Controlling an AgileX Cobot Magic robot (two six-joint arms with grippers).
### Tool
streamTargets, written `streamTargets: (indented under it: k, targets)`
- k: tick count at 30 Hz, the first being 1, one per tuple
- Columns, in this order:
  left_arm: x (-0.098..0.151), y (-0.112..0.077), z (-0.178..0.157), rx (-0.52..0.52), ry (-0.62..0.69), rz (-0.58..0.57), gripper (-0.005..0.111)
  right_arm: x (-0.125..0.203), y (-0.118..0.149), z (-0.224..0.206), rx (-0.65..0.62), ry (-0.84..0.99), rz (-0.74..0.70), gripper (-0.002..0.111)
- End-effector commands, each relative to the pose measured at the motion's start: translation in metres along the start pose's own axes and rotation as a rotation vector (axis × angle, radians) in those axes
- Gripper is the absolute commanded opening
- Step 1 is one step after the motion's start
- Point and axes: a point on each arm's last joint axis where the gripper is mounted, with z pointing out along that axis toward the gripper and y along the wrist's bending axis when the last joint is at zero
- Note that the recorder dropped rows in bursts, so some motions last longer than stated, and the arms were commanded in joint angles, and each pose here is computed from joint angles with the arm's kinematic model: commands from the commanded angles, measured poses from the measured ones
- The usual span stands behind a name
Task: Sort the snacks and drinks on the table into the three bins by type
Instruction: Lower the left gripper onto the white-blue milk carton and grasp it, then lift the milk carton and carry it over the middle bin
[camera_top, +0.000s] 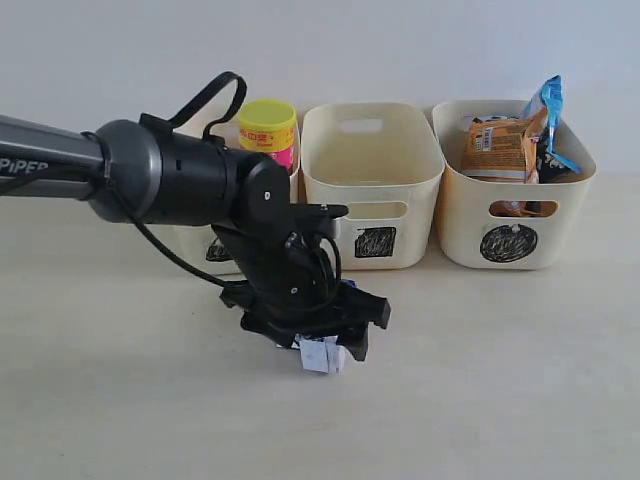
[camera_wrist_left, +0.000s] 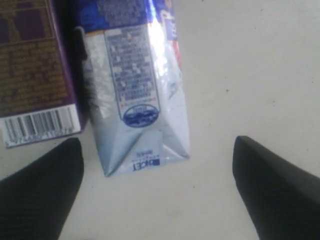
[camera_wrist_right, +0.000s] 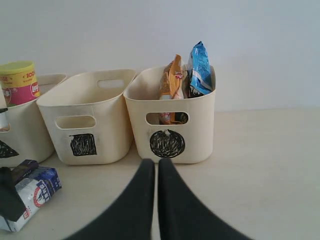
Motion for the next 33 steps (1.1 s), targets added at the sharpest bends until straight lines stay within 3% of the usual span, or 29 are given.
streamTargets:
  k: [1,11,22,33]
  targets:
    - [-0.003,-0.002,0.008,0.006,-0.027,-0.014,0.076,-0.001,0.0,-0.001,0.002,-0.008,-0.003,0.0]
    - [-0.008,-0.002,0.02,0.03,-0.082,-0.04,0.069,-0.001,0.0,-0.001,0.002,-0.008,-0.003,0.0]
    - [-0.01,-0.002,0.02,0.032,-0.112,-0.033,0.004,-0.001,0.0,-0.001,0.002,-0.008,-0.003,0.0]
    - [-0.005,-0.004,0.002,0.022,-0.049,0.022,0.004,-0.001,0.0,-0.001,0.002,-0.008,-0.003,0.0]
